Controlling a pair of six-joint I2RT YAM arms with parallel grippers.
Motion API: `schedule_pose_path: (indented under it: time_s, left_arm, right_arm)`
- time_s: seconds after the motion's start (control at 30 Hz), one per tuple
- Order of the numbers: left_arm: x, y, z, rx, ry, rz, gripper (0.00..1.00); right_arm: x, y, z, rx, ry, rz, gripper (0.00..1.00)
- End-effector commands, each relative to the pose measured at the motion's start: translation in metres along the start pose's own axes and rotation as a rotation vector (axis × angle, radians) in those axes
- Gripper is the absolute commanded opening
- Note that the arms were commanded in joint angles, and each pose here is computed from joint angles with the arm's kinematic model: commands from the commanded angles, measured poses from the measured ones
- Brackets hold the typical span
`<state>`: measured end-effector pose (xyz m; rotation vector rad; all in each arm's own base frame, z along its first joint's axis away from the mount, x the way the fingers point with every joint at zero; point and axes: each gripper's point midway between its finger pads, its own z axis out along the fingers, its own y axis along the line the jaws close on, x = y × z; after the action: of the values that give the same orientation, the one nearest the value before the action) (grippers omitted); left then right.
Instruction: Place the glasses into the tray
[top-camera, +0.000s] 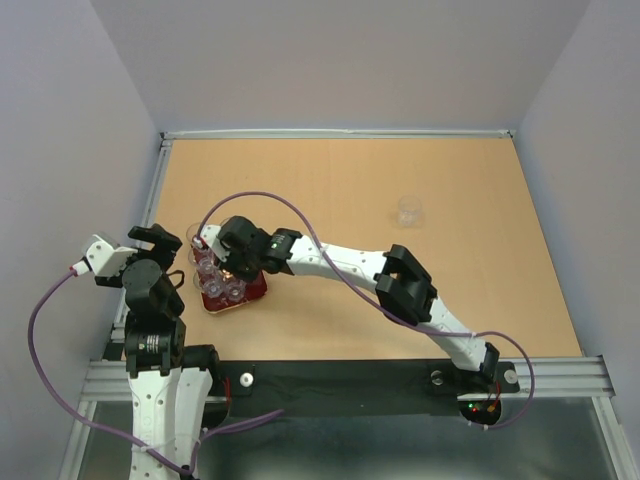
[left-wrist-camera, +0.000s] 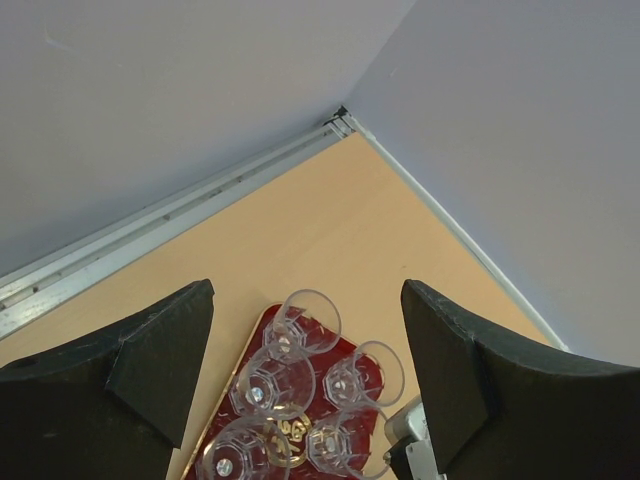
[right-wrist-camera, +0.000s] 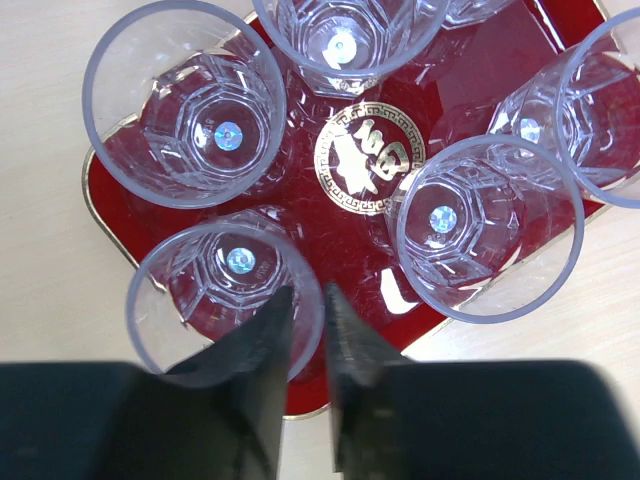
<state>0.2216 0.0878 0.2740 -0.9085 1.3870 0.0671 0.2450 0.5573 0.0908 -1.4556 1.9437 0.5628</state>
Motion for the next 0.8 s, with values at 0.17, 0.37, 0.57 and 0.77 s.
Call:
schedule_pose_path:
  time_s: [0.17, 0.37, 0.57, 0.77]
  left_arm:
    - [-0.024, -0.011, -0.005, 0.036, -0.06, -0.03, 0.87]
    - [-0.023, -0.011, -0.005, 0.036, -0.057, -0.028, 0.87]
    - [-0.023, -0.011, -0.005, 0.039, -0.056, -0.025, 0.87]
    - [-0.022, -0.02, -0.006, 0.093, -0.043, 0.0, 0.88]
  right_arm:
    - [-0.045, -0.009, -0.026, 0.061, -0.108, -0.04, 0.48]
    - [-0.072, -0.01, -0.058, 0.074, -0.177, -0.068, 0.52]
    - [-0.09, -0.018, -0.1, 0.117, -0.227, -0.104, 0.56]
    - [-0.075, -0.041, -0.139, 0.174, -0.211, -0.144, 0.56]
